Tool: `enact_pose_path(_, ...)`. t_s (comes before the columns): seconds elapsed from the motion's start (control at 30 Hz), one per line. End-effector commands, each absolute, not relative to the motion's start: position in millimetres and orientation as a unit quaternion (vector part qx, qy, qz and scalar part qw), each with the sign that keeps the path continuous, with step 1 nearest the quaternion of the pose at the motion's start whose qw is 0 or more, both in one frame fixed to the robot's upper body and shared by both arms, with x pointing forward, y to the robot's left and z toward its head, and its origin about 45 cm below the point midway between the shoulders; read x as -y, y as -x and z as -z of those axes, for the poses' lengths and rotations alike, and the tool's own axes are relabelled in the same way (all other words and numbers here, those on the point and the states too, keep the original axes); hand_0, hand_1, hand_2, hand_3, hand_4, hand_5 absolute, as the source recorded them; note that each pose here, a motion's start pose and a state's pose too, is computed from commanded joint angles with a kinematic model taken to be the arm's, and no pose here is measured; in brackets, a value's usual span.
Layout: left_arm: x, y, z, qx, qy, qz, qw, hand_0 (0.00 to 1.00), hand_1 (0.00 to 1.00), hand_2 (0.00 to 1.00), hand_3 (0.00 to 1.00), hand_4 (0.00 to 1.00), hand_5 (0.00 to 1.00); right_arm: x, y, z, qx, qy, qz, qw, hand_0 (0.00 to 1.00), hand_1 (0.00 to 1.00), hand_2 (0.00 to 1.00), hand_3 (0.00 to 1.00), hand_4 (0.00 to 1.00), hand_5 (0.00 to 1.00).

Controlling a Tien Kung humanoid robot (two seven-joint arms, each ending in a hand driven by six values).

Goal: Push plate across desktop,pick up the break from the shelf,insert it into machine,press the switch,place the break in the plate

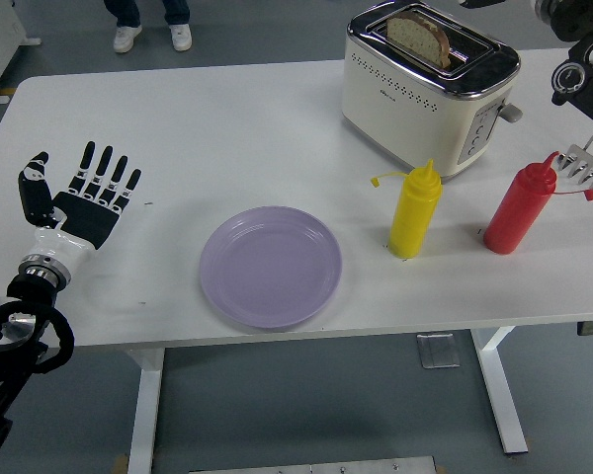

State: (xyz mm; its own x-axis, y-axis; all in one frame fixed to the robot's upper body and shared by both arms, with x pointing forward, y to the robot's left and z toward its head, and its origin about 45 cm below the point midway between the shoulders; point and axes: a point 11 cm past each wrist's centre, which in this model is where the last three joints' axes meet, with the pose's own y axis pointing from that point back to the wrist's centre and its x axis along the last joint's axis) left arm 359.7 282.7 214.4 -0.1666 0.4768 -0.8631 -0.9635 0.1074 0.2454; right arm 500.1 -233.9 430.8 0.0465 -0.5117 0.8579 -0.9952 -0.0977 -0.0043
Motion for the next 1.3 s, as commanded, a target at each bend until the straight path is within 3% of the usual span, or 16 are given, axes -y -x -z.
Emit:
enact_pose_path(0.03,-282.8,-359.7,-214.3,-0.456,0.266,-0.613,0.588,0.813,0.759,0.721,0.709,0.642,0.998,232.4,-502.5,-428.8,0.586,-0.647,-0.359,0.331,0.434,0.664,0.711,0.749,0.754,0.155)
enact_pose_path(0.23,-283.1,-359.8,-214.4,-0.455,0.265,-0.613,0.588,0.813,0.759,0.723,0.71,0.642,0.998,226.8,-516.5,-419.5,0.59,-0.649,-0.33,0.348,0.414,0.657,0.713,0.75,0.778,0.187)
enact_pose_path(0.8,-285.0,-361.0,-215.7,-0.451,0.263,-0.616,0.59,0.813,0.76,0.724,0.71,0.642,0.998,211.6,-534.4,-396.0,0.564,-0.608,-0.347,0.439,0.388,0.646,0.713,0.752,0.79,0.231)
enact_pose_path(0.83,-285.1,-361.0,-215.7,-0.451,0.263,-0.616,0.59,0.813,0.76,0.724,0.711,0.642,0.998,210.0,-534.6,-395.5,0.563,-0.605,-0.349,0.441,0.337,0.583,0.685,0.747,0.789,0.231)
enact_pose_path(1.3,-284.5,-361.6,-216.4,-0.45,0.262,-0.615,0.591,0.813,0.759,0.723,0.712,0.638,0.998,202.0,-536.0,-382.2,0.551,-0.585,-0.367,0.469,0.285,0.524,0.64,0.737,0.764,0.209)
